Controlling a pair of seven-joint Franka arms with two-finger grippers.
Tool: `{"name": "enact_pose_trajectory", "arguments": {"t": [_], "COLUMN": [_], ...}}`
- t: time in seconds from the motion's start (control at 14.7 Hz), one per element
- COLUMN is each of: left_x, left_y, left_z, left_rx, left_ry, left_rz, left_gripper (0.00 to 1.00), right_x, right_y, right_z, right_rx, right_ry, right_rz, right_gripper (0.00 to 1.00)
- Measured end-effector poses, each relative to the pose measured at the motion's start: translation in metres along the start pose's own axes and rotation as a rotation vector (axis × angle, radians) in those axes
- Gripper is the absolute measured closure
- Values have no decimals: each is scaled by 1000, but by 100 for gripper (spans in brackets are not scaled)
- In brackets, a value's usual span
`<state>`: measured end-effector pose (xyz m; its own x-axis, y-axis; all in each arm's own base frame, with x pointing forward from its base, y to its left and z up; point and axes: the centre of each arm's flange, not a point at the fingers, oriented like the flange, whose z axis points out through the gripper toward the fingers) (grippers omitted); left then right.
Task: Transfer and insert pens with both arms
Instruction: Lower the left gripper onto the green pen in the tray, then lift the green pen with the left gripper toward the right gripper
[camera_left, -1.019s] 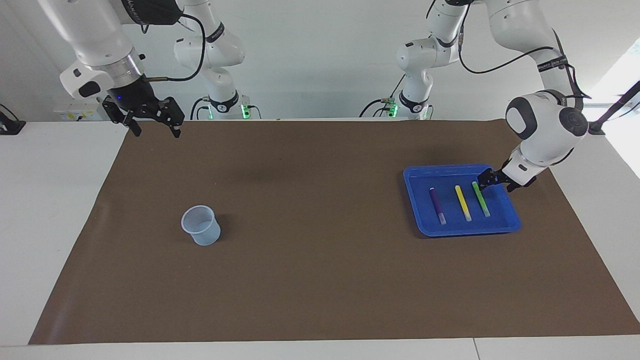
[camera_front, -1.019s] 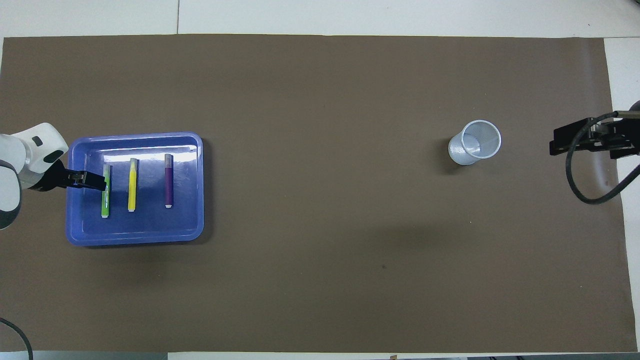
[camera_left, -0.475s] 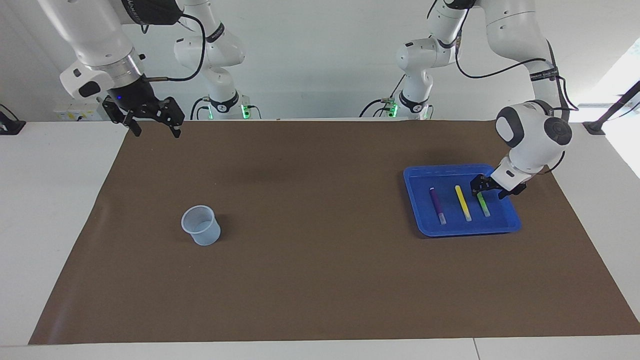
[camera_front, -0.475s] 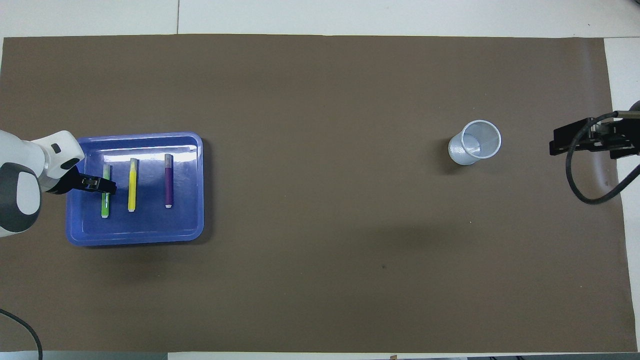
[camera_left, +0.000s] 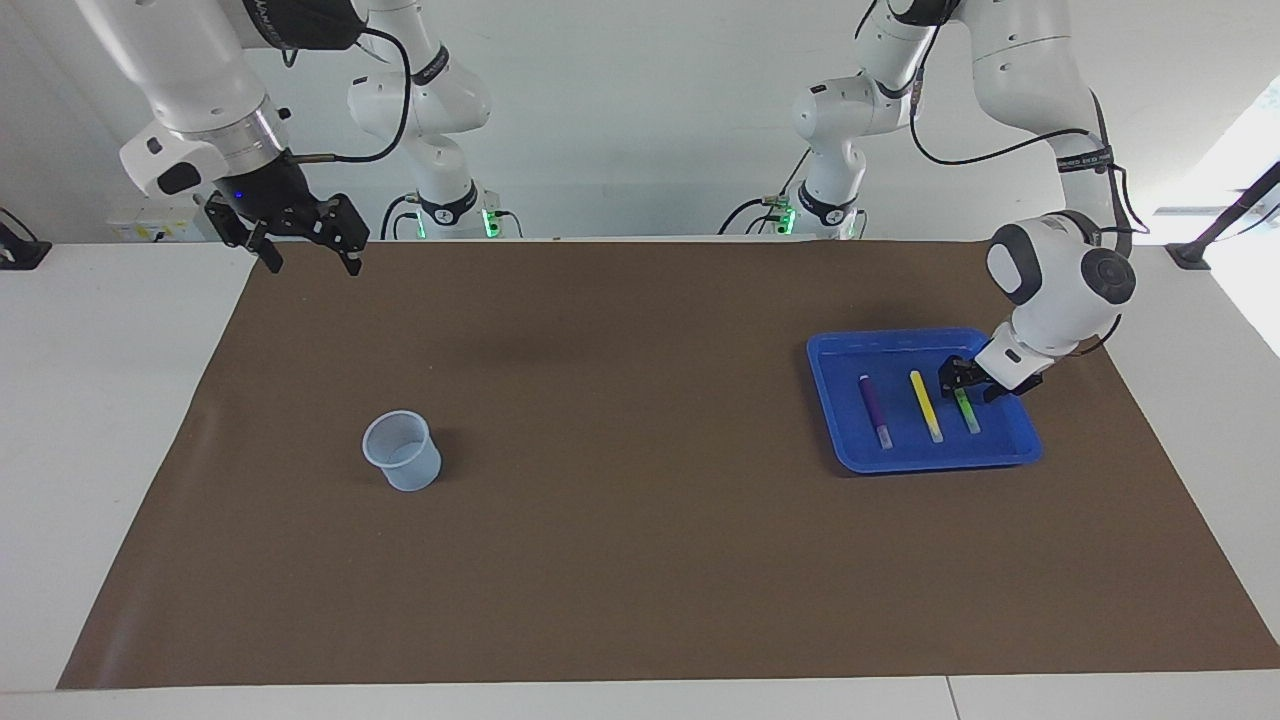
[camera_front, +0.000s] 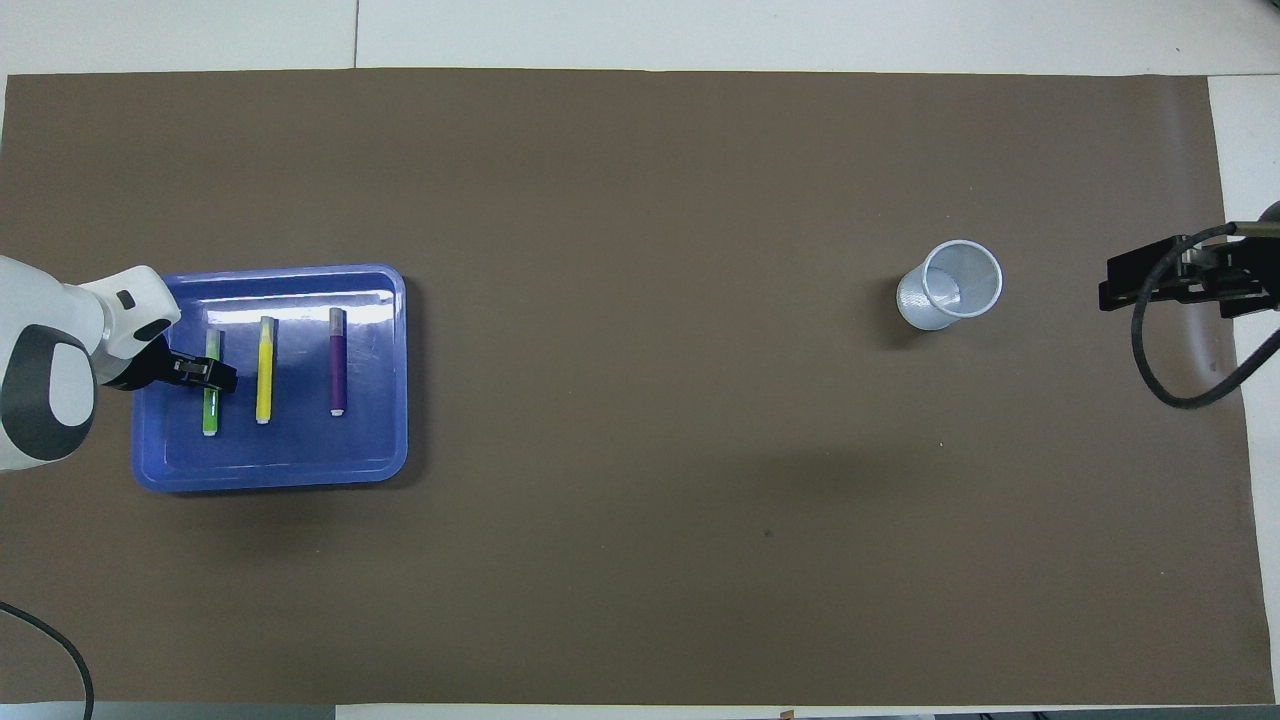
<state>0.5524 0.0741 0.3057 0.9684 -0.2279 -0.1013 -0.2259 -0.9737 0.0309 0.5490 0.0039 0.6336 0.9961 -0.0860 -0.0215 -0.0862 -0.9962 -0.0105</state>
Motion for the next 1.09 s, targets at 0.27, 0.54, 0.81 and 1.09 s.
{"name": "enact_pose_trajectory", "arguments": {"t": [0.27, 0.54, 0.81, 1.09], "left_x": [1, 5, 7, 8], "left_y": [1, 0, -1, -1], "left_z": [6, 2, -1, 0], "left_rx": [-27, -44, -43, -40], "left_ry": [3, 23, 31, 38], "left_rz": [-20, -38, -39, -39], "left_gripper": [29, 33, 42, 64], "right_x": [0, 0, 0, 0], "right_y": [0, 0, 0, 0], "right_z": [0, 0, 0, 0], "right_rx": [0, 0, 0, 0], "right_ry": [0, 0, 0, 0], "right_rz": [0, 0, 0, 0], "right_gripper": [0, 0, 0, 0]}}
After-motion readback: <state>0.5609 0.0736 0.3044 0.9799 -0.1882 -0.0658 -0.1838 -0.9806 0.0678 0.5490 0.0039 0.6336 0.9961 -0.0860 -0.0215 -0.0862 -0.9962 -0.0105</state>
